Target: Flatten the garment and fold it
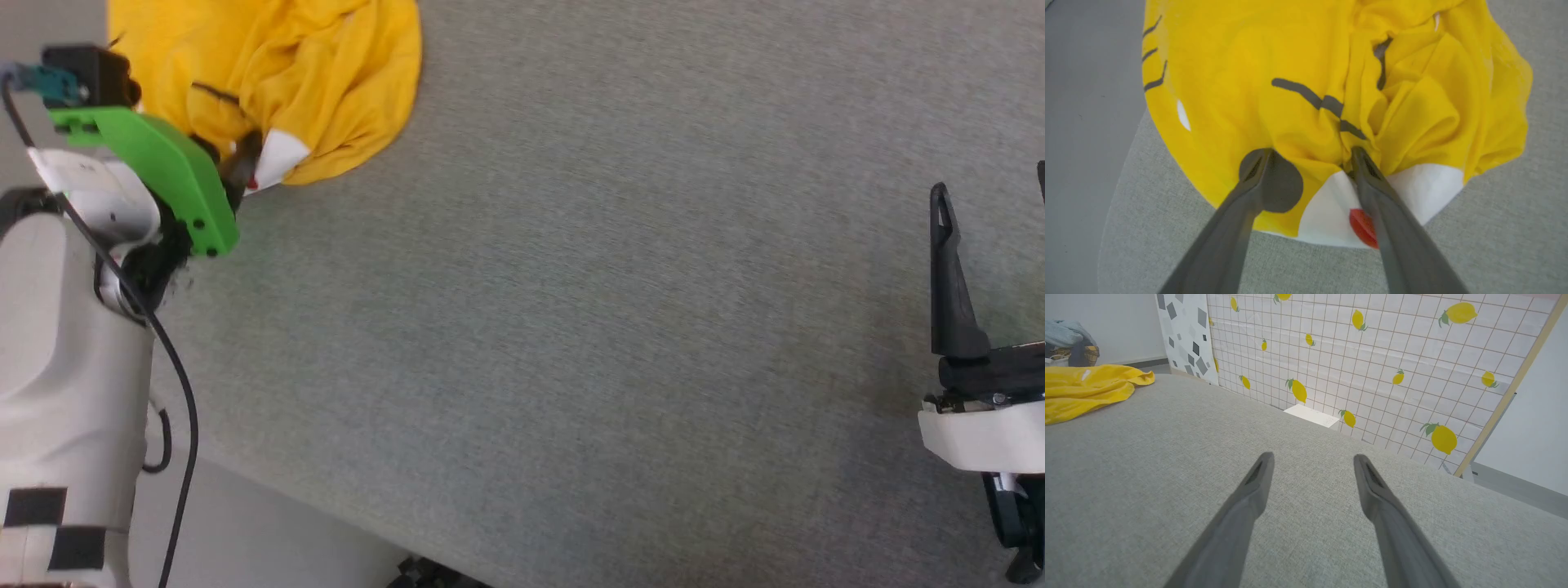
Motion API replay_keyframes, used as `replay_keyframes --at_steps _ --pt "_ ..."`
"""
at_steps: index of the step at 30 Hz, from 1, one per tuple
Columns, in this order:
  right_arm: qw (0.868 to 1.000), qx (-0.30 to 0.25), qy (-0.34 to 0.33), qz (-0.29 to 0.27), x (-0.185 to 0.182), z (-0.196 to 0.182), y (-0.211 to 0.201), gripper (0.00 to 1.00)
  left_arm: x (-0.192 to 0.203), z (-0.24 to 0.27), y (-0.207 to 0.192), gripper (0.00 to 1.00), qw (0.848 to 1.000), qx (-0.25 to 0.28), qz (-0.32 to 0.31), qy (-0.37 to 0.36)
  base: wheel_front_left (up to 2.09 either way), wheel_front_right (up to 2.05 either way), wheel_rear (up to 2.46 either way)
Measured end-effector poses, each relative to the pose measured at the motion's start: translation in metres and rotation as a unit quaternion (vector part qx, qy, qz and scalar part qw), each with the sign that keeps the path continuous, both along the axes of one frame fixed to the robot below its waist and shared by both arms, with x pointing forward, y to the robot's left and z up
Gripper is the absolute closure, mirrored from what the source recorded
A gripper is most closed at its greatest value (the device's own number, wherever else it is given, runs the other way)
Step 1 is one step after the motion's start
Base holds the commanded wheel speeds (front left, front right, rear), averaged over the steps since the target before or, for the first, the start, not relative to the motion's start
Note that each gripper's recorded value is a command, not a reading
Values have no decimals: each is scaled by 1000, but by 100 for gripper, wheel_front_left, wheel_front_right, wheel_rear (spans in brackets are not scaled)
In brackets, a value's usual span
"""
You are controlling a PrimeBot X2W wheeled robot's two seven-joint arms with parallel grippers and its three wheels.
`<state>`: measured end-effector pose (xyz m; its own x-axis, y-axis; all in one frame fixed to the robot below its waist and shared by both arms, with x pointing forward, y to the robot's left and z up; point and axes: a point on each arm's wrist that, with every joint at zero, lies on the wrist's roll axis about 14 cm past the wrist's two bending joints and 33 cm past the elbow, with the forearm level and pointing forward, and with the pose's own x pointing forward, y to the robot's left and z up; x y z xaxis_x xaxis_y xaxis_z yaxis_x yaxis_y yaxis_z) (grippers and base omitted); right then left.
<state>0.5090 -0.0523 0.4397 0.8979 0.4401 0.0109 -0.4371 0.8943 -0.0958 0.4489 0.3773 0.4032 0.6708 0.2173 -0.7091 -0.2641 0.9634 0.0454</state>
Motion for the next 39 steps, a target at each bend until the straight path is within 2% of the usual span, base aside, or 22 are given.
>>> replay_keyframes --at_steps 2,3,5,12,16,20,26,29,35,39 --pt "1000 -3 1 -6 0 -1 -6 0 -3 -9 -2 0 1000 -1 -5 15 0 0 0" --pt "1000 -5 2 -9 0 -1 -8 0 -4 -12 -3 51 1000 -1 -7 19 0 0 0" --pt "1000 -10 2 -14 0 -1 -13 0 -4 -16 -5 100 1000 -2 -10 22 0 0 0" --pt "1000 -9 -10 -21 -2 12 -18 0 -1 6 10 100 1000 21 -5 -17 0 0 0" --pt "1000 1 -19 -25 -5 21 -17 0 8 46 30 100 996 56 0 -73 0 0 0" --pt "999 16 -32 -32 -10 33 -17 0 18 105 47 100 985 93 1 -142 0 0 0" --pt "997 32 -57 -50 -19 56 -23 0 20 197 56 100 959 137 2 -247 0 0 0" --pt "995 39 -74 -61 -25 72 -29 0 19 253 49 100 939 155 -6 -308 0 0 0" --pt "990 59 -101 -83 -41 103 -46 0 7 358 17 100 896 174 -42 -407 0 0 0" --pt "986 65 -118 -99 -51 119 -60 0 -2 406 -13 100 872 169 -72 -453 0 0 0"
